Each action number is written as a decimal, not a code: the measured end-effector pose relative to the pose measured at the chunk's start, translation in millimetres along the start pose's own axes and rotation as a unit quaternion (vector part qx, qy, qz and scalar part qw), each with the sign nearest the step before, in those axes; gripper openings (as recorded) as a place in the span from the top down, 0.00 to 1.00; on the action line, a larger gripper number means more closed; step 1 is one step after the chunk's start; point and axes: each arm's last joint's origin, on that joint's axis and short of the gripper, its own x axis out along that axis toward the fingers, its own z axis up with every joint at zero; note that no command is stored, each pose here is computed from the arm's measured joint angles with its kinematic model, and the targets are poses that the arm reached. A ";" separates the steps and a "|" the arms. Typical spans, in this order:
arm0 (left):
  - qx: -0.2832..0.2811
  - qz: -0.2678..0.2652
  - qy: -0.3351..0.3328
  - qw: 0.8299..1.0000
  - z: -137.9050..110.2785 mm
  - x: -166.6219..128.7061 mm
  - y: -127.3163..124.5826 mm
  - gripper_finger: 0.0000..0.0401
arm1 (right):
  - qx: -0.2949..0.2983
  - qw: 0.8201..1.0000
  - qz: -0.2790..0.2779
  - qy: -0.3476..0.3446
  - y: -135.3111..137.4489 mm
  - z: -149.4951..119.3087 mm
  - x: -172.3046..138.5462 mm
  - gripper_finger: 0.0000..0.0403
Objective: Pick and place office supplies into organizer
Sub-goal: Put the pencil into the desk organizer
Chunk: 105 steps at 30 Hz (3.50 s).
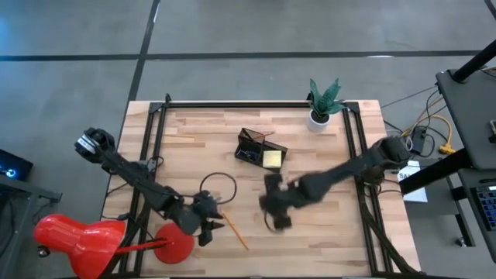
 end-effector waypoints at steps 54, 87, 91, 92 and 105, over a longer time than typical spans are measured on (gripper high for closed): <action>0.100 -0.020 0.045 0.994 -47.0 -15.2 -22.0 0.71 | 0.162 0.937 -0.254 0.176 105.2 32.6 109.6 0.82; 0.007 0.008 -0.013 1.000 -49.8 -12.8 -16.1 0.71 | 0.289 0.957 0.018 -0.007 35.3 -12.4 40.6 0.94; 0.005 0.016 -0.026 1.000 -48.2 -12.5 -15.3 0.71 | 0.296 0.955 -0.020 -0.007 34.5 -18.7 52.8 0.90; 0.005 0.018 -0.027 0.999 -47.9 -12.1 -14.6 0.71 | 0.287 0.958 -0.019 -0.008 35.2 -18.5 53.8 0.90; -0.006 0.039 -0.036 0.999 -42.0 -5.9 -4.5 0.71 | 0.212 0.977 -0.004 0.003 52.8 -17.6 76.4 0.89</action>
